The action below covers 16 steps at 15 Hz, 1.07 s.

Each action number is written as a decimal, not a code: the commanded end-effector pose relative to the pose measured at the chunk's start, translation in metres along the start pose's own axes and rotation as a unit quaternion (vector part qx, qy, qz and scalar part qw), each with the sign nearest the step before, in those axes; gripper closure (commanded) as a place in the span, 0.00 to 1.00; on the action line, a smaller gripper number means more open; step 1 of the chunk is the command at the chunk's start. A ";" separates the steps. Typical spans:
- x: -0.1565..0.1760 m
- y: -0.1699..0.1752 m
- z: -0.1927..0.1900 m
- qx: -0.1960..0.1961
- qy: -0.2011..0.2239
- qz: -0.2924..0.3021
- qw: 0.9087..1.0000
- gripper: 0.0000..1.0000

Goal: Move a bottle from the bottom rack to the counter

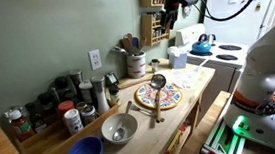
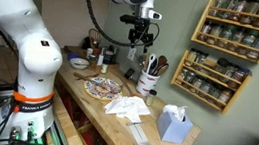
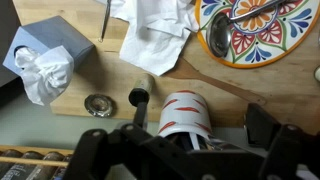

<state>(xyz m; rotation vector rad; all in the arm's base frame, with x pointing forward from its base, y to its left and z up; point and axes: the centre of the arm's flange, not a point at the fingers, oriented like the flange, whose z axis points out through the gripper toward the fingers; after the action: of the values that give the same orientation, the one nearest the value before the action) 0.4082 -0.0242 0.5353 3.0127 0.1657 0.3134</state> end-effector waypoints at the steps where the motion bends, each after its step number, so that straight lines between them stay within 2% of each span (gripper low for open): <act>1: 0.000 0.000 0.000 0.000 0.000 0.000 1.000 0.00; 4: 0.000 0.000 0.000 0.000 0.000 0.000 1.000 0.00; 5: 0.008 0.009 0.001 0.010 0.000 0.020 1.000 0.00; 6: 0.014 0.020 0.000 0.022 0.000 0.043 0.999 0.00; 9: 0.025 0.085 -0.001 0.060 0.003 0.125 0.990 0.00; 12: 0.033 0.151 0.003 0.098 0.009 0.203 0.974 0.00; 14: 0.037 0.190 0.001 0.128 0.026 0.255 0.958 0.00; 16: 0.044 0.227 0.000 0.155 0.043 0.306 0.938 0.00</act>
<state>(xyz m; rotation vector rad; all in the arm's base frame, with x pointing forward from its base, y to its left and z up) 0.4447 -0.1996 0.5598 3.2293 -0.6072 0.4716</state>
